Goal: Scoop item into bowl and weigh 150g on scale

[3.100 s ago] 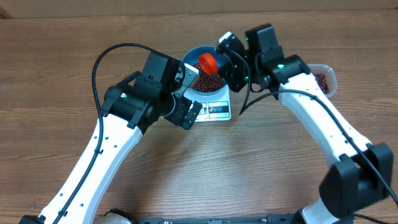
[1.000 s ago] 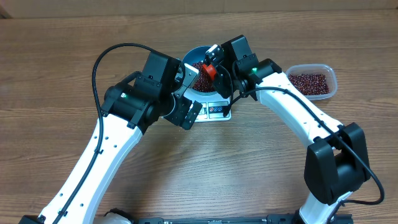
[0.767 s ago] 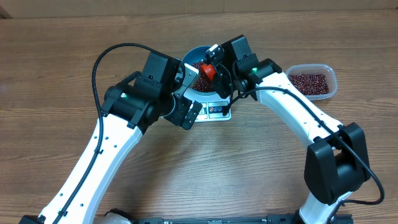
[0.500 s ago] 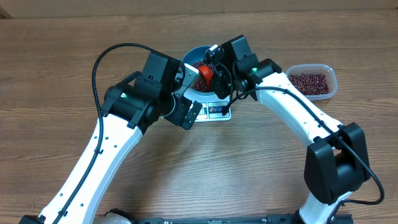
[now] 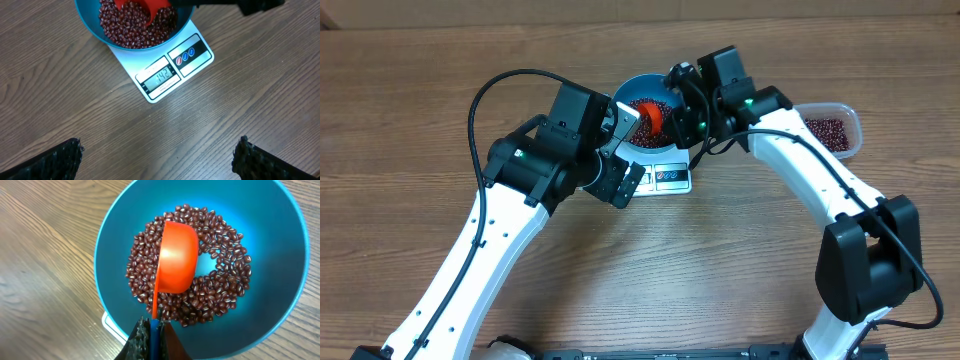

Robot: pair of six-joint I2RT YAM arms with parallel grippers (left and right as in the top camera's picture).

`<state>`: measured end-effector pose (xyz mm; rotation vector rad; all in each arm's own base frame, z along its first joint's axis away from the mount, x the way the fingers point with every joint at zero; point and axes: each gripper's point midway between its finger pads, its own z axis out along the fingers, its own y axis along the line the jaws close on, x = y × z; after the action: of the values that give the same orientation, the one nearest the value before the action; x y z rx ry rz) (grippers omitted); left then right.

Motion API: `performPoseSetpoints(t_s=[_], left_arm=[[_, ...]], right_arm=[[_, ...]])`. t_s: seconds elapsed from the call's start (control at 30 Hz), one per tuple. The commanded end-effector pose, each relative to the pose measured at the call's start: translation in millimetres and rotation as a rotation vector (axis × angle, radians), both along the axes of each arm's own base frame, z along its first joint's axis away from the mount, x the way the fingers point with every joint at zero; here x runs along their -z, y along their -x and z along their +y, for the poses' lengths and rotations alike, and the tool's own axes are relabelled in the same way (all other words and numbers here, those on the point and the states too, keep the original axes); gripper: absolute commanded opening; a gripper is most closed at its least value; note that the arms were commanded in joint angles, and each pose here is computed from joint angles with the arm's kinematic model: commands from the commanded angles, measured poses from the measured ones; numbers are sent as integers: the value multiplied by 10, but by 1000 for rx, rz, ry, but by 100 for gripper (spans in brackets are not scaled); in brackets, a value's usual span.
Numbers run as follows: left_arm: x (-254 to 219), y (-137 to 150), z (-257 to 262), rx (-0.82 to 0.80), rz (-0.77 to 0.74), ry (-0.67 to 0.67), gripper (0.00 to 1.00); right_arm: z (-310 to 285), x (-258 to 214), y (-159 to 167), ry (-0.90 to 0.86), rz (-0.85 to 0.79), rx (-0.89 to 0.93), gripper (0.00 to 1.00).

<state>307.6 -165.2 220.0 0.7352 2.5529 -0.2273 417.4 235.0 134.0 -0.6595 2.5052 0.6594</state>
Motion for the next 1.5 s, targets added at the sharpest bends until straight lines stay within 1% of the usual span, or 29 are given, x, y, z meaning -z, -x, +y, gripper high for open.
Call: performPoseSetpoints(t_s=[0.0,0.17,0.33,0.5,0.63,0.73,0.8,0.93,0.97,1.07,1.1,1.17,1.47], left_arm=[[42,8,-20,25,9,-1,100],[42,8,-20,25,9,-1,100],[42,8,-20,25,9,-1,100],[42,8,-20,25,9,-1,100],[42,8,-20,25,9,-1,100],[42,8,-20,25,9,-1,100],[42,8,-20,25,9,-1,100],[42,8,-20,25,9,-1,99],[42,8,-20,25,9,-1,100],[42,8,-20,25,9,-1,100],[42,8,-20,25,9,-1,100],[42,8,-20,25,9,-1,100],[42,8,-20,25,9,-1,100]], right_arm=[[35,-282,-64,-98,-13,4,4],[-77,-386,-115,-108,-31,37,4],[-97,-614,-112,-124,-88,38,4],[-256,-815,-171,-62,-174,104,3],[-271,-950,-141,-56,-212,105,4],[-204,-885,-10,4,-239,-21,4],[-179,-844,44,35,-245,-61,3],[-234,-874,-57,30,-242,34,4],[-228,-880,-59,26,-243,33,4],[-147,-852,41,48,-266,-77,4],[-144,-840,52,60,-269,-86,4],[-166,-831,34,71,-266,-61,4],[-164,-831,36,63,-255,-48,4]])
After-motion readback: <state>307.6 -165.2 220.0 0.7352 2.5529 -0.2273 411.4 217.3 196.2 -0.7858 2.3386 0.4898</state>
